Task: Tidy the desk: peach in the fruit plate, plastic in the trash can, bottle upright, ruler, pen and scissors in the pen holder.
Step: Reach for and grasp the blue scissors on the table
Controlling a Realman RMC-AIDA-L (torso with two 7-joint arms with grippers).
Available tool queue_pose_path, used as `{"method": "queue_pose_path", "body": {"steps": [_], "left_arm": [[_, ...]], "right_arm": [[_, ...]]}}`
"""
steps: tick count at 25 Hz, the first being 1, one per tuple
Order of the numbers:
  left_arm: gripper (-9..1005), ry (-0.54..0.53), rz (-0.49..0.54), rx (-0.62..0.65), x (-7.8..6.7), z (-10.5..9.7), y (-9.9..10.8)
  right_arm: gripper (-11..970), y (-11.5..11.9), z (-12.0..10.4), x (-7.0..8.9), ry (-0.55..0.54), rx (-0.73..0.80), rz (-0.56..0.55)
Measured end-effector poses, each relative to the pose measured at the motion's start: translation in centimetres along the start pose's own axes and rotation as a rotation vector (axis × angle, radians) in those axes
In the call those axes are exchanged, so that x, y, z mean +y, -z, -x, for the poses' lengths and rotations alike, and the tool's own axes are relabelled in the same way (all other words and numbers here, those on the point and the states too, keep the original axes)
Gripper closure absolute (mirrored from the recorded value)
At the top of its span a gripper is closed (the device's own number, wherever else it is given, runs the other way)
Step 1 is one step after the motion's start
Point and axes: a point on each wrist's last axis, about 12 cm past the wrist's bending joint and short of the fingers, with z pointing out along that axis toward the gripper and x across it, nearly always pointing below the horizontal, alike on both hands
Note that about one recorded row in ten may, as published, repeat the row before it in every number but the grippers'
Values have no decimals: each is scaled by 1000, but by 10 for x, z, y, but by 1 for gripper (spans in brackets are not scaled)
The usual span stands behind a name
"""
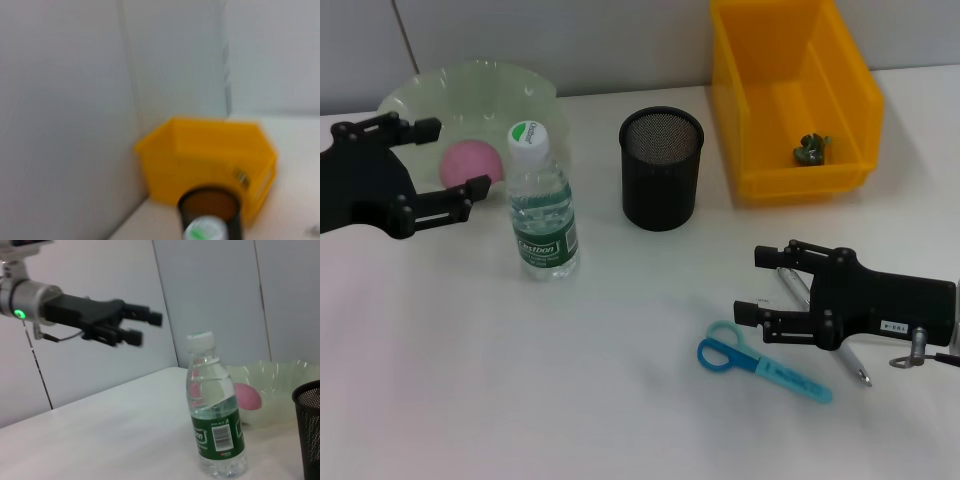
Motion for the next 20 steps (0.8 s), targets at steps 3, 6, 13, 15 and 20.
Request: {"method": "queue_pose_path", "body": {"steps": [3, 6, 13, 15, 20], "left_arm": [[199, -41, -49, -128, -10, -4, 13], [198, -61, -155, -254, -24, -15, 21], [198, -36, -352, -360, -45, -50, 16], [198, -10, -386, -355, -51, -59, 11], [199, 39, -450, -306, -70, -90, -11]], "right_arm": [[118, 2, 2, -2, -2, -8, -8], [118, 4, 7, -5, -15, -8, -14], [118, 27, 41, -12, -27, 83, -10], [118, 32, 58, -13, -19, 141, -11], [118, 31, 105, -16, -10, 322, -18]]}}
